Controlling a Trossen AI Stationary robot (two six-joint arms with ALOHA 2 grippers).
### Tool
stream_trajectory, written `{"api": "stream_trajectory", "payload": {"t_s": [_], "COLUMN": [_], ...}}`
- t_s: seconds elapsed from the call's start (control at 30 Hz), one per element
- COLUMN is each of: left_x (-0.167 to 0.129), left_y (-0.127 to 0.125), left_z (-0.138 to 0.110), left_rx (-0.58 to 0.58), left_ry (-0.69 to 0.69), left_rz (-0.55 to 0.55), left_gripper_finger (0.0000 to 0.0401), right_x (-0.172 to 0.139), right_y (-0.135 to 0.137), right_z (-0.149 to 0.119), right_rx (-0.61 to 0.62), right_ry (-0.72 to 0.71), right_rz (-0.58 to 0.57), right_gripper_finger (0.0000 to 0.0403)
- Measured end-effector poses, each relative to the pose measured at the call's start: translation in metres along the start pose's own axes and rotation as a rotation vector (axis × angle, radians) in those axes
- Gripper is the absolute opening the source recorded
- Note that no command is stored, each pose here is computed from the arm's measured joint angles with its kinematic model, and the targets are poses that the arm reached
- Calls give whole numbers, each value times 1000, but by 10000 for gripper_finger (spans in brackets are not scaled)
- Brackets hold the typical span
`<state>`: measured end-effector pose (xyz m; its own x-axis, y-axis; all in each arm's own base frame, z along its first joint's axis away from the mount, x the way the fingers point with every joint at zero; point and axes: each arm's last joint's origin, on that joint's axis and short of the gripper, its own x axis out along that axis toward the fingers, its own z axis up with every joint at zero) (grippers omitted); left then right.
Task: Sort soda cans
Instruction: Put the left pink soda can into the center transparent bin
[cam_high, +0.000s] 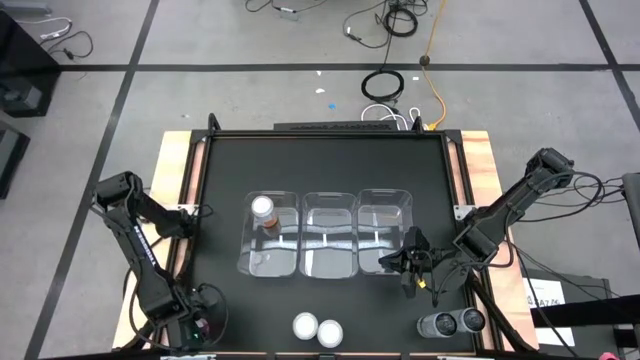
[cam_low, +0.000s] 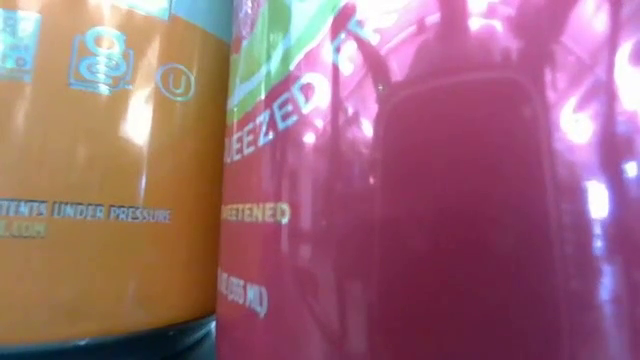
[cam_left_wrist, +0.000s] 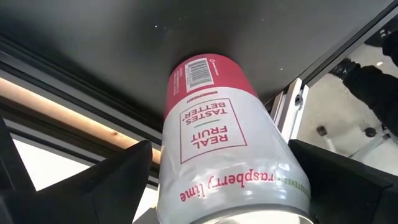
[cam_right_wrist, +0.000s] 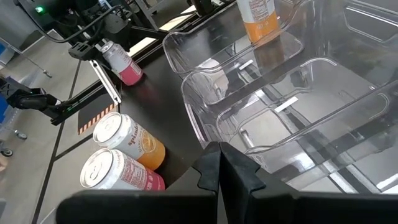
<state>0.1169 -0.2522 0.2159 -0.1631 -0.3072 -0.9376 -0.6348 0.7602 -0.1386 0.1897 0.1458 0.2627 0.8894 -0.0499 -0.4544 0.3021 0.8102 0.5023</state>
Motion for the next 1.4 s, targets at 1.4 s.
{"api": "stream_trajectory", "payload": {"t_s": [1.4], "left_x": [-1], "left_y": [-8], "left_z": [-3], "left_rx": [141], "left_ry": [41], "left_rz": [-79], "left_gripper_finger": [396], "right_x": [0], "right_y": [0], "right_z": [0], "right_rx": [-15], "right_ry": [4], "right_rz": [3], "right_gripper_finger": [0]}}
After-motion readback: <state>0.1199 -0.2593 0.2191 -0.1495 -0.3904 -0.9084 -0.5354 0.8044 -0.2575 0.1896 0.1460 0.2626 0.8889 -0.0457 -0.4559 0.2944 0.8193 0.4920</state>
